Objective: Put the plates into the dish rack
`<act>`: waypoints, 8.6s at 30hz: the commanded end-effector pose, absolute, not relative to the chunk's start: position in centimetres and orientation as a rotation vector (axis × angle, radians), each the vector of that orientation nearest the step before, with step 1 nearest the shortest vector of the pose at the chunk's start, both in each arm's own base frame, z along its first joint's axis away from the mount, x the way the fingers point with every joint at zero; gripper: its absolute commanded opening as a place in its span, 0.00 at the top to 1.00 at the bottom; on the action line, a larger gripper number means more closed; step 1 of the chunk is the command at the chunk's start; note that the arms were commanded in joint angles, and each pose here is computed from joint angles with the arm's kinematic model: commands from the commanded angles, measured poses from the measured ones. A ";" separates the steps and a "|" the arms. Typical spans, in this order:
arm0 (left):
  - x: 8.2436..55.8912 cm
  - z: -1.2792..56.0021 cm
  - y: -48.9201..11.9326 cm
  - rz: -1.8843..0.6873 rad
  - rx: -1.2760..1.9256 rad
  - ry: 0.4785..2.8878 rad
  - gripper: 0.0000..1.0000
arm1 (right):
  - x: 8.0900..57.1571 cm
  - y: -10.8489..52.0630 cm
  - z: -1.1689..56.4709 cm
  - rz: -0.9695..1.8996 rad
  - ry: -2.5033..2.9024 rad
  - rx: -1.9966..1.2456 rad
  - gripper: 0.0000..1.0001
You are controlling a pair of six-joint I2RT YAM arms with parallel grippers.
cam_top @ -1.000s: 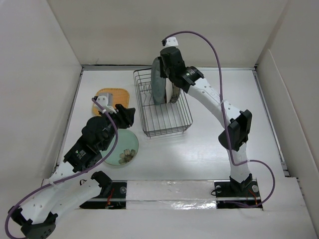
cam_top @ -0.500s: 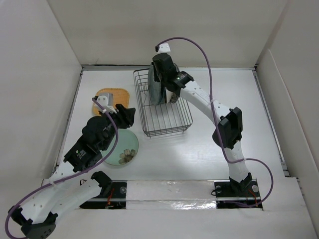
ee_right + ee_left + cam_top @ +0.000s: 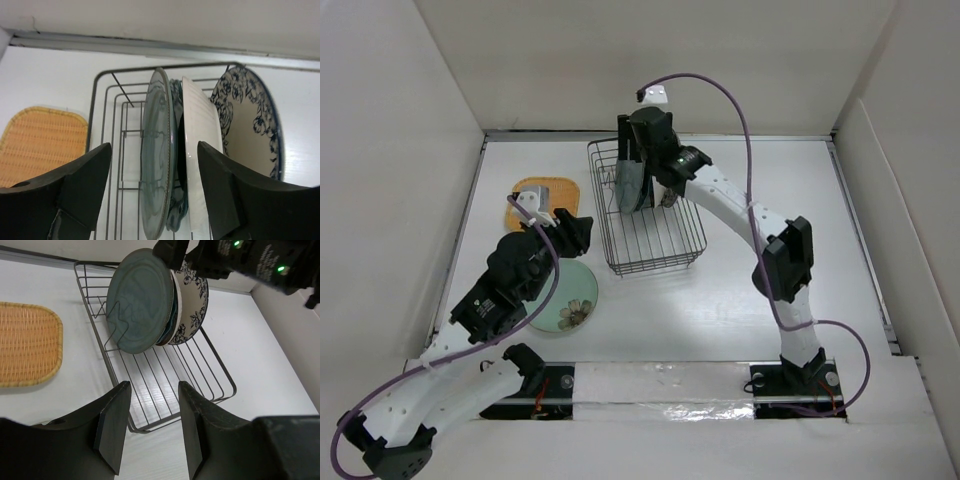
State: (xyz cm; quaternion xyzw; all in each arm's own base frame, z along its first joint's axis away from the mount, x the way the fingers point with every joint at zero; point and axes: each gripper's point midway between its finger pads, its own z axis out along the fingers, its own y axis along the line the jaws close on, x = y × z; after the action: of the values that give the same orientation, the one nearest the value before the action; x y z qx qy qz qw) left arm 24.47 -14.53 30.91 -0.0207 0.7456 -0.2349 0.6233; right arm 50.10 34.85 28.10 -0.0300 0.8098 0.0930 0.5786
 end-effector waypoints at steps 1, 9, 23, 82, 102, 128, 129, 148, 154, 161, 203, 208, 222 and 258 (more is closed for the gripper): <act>24.7 31.4 -14.8 -0.552 -0.041 1.686 0.60 | 47.7 33.6 38.6 0.329 1.700 0.013 0.23; 24.5 32.2 -14.2 -0.554 -0.064 1.654 0.80 | 31.4 35.8 39.2 0.695 1.693 -0.028 1.00; 24.0 33.0 -14.7 -0.610 -0.058 1.638 0.76 | 10.4 43.9 15.9 0.901 2.189 0.134 0.33; 22.0 37.9 -12.8 -0.672 -0.101 1.490 0.60 | 16.7 47.3 18.2 1.060 1.898 0.244 1.00; 22.1 36.8 -12.1 -0.643 -0.125 1.487 0.86 | 37.4 34.0 40.5 0.478 1.487 0.250 1.00; 22.2 35.8 -13.6 -0.676 -0.077 1.525 0.59 | 48.2 34.3 31.2 -0.048 1.658 0.266 1.00; 22.3 35.7 -13.6 -0.673 -0.077 1.529 0.59 | 48.2 34.2 31.1 -0.054 1.660 0.268 1.00; 22.6 35.5 -13.3 -0.648 -0.096 1.537 0.59 | 46.9 32.9 33.2 -0.079 1.593 0.310 1.00; 22.8 35.3 -13.0 -0.629 -0.108 1.542 0.59 | 46.5 32.9 33.0 -0.102 1.584 0.311 1.00; 22.7 35.7 -12.2 -0.611 -0.138 1.522 0.61 | 45.8 31.6 36.8 -0.085 1.515 0.345 1.00; 27.4 33.4 -12.6 -0.530 -0.443 1.632 0.57 | 45.7 40.2 30.5 0.119 1.663 0.047 0.62; 30.6 30.7 -11.8 -0.552 -0.556 1.675 0.56 | 43.2 38.2 35.2 0.246 1.621 0.072 0.49; 35.6 14.0 4.1 -0.516 -1.305 1.695 0.38 | 32.5 30.5 34.4 0.605 1.604 0.113 1.00; 40.8 3.3 6.6 -0.486 -1.549 1.726 0.76 | 31.3 25.1 35.7 0.603 1.513 0.111 0.81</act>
State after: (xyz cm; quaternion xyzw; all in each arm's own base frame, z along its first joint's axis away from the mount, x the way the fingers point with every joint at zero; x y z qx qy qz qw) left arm 40.00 6.16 3.02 -0.6085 0.6773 -0.1990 0.3626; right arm 31.43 25.82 31.92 0.0330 0.7116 0.2421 0.6587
